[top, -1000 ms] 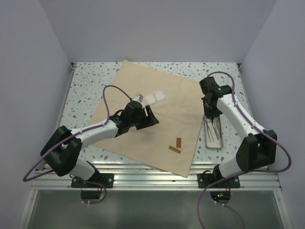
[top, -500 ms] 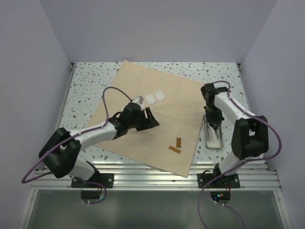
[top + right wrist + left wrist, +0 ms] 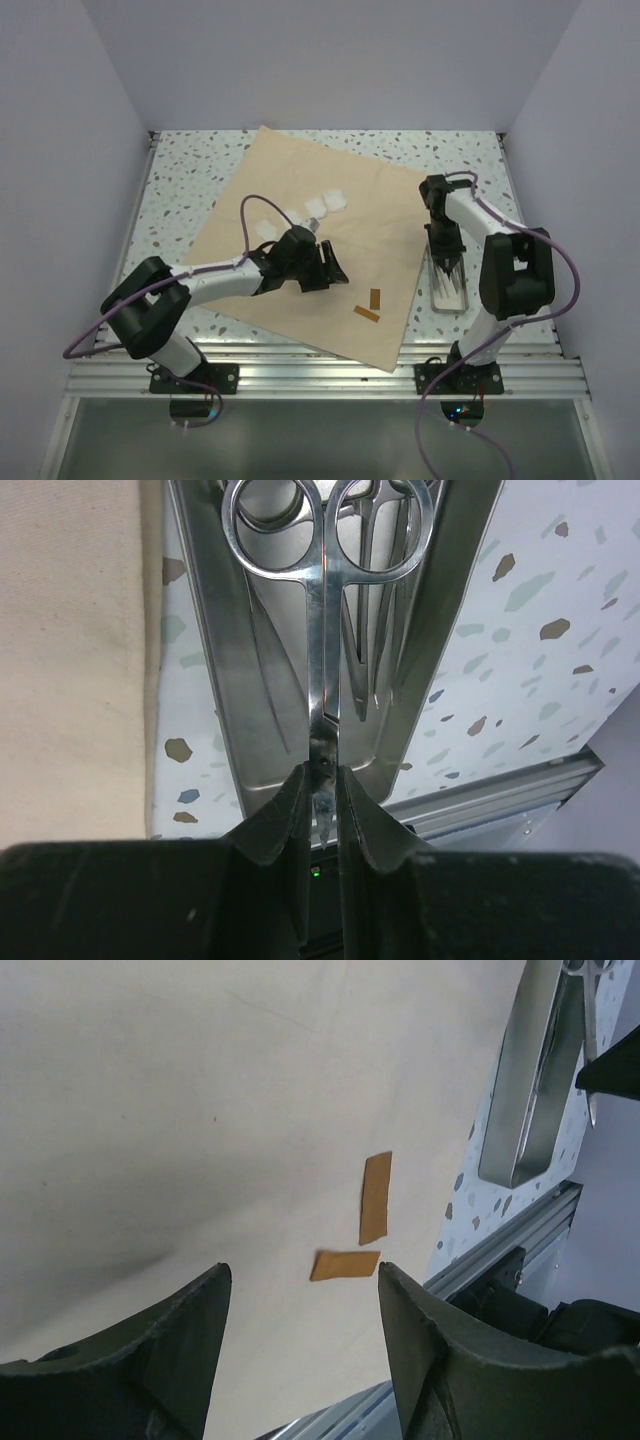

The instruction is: Prepare the surgical pack

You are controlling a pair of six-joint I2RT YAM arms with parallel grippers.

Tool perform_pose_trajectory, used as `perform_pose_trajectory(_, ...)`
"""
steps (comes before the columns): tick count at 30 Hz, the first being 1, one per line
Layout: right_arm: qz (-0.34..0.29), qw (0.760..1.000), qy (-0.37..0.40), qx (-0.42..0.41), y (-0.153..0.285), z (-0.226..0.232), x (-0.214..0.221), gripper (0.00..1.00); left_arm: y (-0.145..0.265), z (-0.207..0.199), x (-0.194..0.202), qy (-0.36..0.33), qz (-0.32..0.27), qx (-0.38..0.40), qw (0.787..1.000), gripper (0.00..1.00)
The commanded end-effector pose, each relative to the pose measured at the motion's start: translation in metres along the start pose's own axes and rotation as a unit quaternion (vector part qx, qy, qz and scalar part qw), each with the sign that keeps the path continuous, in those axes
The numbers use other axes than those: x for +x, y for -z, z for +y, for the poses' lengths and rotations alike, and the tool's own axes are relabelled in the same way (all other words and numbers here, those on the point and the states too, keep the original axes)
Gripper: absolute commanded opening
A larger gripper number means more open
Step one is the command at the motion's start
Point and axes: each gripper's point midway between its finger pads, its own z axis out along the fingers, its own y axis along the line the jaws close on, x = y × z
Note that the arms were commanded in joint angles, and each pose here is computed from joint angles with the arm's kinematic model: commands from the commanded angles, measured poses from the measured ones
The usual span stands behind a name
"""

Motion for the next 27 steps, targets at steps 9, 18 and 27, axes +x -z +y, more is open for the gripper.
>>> perform_pose_trajectory(9, -0.019, 0.999, -0.01, 0.027, 0.013, -0.013, -0.011, 0.46, -0.007, 0.001, 0.027, 0.085, 0.029, -0.059, 0.994, 0.64)
perform_pose_trajectory(18, -0.159, 0.986, -0.029, -0.05, 0.073, 0.014, -0.02, 0.48, -0.014, 0.01, 0.057, 0.113, 0.031, -0.149, 0.982, 0.59)
perform_pose_trajectory(27, -0.225, 0.966, 0.005, -0.124, 0.105, 0.049, -0.018, 0.49, -0.032, 0.001, 0.066, 0.103, 0.008, -0.211, 0.972, 0.5)
